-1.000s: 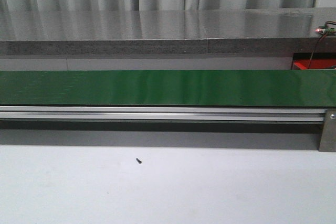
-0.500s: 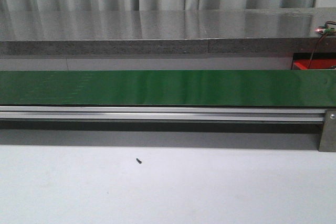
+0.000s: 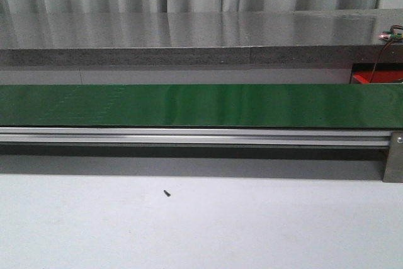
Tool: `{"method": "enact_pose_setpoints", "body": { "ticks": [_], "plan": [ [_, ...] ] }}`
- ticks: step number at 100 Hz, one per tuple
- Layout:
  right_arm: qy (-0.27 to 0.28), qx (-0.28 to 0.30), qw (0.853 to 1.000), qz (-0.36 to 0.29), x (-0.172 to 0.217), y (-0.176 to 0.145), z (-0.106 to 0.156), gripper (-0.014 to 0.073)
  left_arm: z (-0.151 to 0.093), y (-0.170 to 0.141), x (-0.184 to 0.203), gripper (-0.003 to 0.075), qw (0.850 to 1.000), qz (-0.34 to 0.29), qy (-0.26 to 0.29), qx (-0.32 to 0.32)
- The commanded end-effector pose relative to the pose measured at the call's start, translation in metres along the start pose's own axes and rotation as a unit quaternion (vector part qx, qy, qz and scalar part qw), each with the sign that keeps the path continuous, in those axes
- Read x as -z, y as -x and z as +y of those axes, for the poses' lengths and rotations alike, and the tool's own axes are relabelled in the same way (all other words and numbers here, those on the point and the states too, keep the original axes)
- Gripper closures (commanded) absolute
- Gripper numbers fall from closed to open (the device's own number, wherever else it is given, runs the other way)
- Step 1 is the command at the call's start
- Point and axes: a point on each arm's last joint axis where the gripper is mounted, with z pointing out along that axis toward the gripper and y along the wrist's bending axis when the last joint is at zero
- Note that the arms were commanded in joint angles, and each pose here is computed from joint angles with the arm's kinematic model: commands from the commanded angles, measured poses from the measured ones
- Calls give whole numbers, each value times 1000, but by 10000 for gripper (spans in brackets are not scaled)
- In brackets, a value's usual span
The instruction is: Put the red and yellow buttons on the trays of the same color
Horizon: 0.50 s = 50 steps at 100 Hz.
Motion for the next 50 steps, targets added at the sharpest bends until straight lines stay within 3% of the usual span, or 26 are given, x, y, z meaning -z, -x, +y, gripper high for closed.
{"method": "enact_pose_setpoints", "body": {
  "ticks": [1,11,33,50],
  "plan": [
    [2,-4,999,-46,15,12,1,337,-1,13,5,740,999,-45,1,4],
    [2,-4,999,-45,15,12,2,294,-1,13,5,740,999,-45,1,4],
    [4,-4,999,-39,15,11,2,-13,-1,13,5,740,999,-45,1,4],
    [5,-3,999,-46,20,12,3,6,-1,13,5,740,999,-45,1,4]
  ]
}}
